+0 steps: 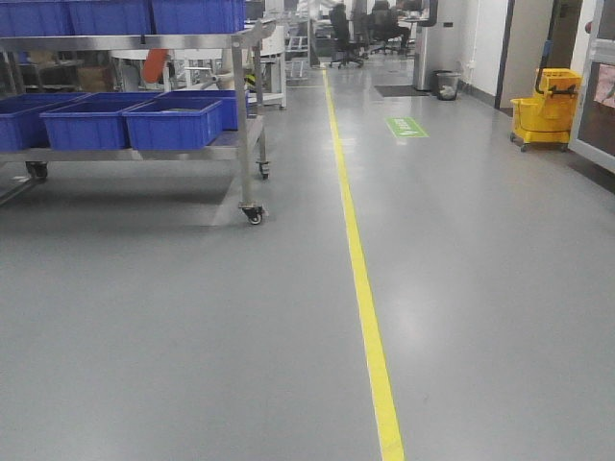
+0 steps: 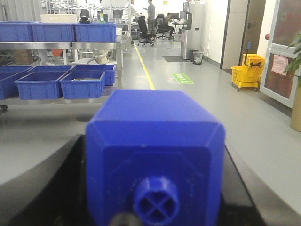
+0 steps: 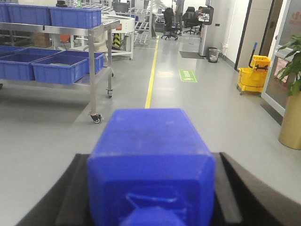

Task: Pick and sort blue part to right shelf
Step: 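Drive the base away from the table along the aisle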

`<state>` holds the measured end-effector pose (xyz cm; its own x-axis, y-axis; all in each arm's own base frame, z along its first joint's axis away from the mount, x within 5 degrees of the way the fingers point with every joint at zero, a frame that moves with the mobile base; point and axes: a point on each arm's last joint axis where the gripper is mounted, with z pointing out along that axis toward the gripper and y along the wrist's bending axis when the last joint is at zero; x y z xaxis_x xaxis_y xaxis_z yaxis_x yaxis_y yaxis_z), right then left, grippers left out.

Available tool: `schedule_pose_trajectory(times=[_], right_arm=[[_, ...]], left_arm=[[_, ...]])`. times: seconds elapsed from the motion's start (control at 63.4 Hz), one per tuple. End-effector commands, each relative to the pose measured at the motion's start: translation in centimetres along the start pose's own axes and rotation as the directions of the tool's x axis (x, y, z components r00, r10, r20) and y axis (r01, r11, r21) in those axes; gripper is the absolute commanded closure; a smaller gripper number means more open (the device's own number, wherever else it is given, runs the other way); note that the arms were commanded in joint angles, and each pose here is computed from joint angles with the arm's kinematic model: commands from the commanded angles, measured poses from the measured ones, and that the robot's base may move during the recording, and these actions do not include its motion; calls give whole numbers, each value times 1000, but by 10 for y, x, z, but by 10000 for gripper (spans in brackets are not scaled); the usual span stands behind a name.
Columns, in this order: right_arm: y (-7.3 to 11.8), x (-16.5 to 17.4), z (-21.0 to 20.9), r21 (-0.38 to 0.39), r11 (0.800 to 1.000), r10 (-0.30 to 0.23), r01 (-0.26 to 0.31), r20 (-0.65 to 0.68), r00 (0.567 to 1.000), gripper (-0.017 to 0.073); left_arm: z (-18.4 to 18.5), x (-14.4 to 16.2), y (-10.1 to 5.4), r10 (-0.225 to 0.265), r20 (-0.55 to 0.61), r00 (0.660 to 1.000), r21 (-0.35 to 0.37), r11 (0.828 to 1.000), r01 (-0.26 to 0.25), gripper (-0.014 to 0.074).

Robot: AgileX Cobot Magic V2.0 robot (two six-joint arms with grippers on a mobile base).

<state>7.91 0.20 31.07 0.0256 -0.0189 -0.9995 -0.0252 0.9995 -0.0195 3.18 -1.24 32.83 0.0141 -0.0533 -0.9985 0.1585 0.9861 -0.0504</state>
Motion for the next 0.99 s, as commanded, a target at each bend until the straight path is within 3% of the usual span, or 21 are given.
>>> schedule_pose_trajectory(times=[0.0,0.978], right_arm=[[-1,-19,-2,8,1000,-7,6,124,992,153],[-1,-19,-2,8,1000,-7,6,124,992,153]], left_arm=[[-1,-16,1,-10,100,995,-14,1000,12,208],[-1,-16,1,-12,100,995,-13,1000,13,208]])
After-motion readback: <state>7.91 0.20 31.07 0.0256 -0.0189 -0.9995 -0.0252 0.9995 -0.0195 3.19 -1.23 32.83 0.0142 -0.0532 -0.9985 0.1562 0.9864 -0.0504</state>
